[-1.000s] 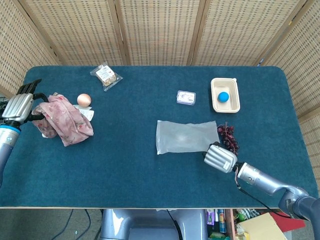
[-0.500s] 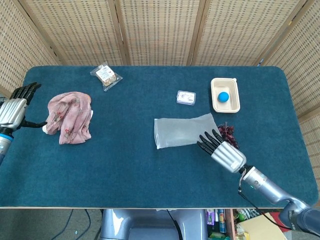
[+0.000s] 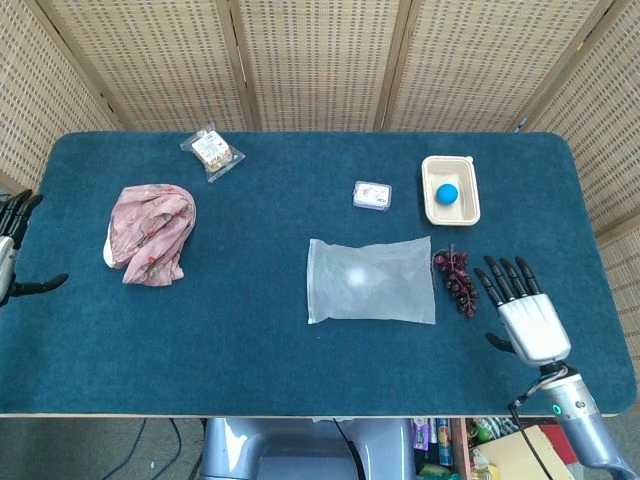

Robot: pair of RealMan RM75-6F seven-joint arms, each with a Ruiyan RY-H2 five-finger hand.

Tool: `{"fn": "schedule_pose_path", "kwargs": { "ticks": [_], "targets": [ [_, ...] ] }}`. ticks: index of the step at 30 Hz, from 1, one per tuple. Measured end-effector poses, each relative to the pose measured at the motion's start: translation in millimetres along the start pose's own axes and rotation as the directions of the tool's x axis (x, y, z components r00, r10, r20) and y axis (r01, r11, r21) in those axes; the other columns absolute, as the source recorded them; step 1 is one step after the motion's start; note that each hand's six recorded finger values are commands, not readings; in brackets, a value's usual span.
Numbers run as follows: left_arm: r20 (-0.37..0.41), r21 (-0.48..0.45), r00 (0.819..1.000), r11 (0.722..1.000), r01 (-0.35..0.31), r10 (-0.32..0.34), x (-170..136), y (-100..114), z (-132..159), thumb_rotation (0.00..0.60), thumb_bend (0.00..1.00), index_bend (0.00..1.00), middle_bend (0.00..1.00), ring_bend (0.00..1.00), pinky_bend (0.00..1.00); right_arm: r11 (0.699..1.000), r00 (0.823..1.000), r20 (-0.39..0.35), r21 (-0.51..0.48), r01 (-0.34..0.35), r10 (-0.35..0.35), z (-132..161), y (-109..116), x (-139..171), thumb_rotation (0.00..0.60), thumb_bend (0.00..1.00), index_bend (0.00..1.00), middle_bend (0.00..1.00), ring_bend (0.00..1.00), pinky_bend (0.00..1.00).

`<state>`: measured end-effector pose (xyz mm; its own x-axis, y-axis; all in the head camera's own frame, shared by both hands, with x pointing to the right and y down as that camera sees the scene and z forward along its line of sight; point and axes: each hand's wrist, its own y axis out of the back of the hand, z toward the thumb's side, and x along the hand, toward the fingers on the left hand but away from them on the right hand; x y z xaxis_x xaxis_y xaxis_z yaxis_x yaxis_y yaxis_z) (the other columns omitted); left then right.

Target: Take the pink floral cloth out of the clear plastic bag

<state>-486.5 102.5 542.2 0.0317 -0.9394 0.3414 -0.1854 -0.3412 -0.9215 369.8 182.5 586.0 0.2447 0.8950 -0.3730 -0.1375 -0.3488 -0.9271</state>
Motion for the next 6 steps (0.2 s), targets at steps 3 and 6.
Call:
{"fn": "schedule_pose_path", "kwargs": {
  "ticks": [3,6],
  "targets": [
    [-0.032,-0.005,0.998,0.999,-0.050,0.050,-27,-1,-5,0.600,0.12,0.00,0.00,0.00,0.00,0.994,0.995,0.098,-0.110,0.029,-0.018,-13,1,20,0.600,0.00,0.00,0.00,0.00,0.00],
    [-0.073,-0.005,0.996,0.998,-0.058,0.058,-55,-12,-8,0.600,0.12,0.00,0.00,0.00,0.00,0.985,0.986,0.165,-0.162,0.053,-0.026,-19,0,34,0.600,0.00,0.00,0.00,0.00,0.00]
  ]
}}
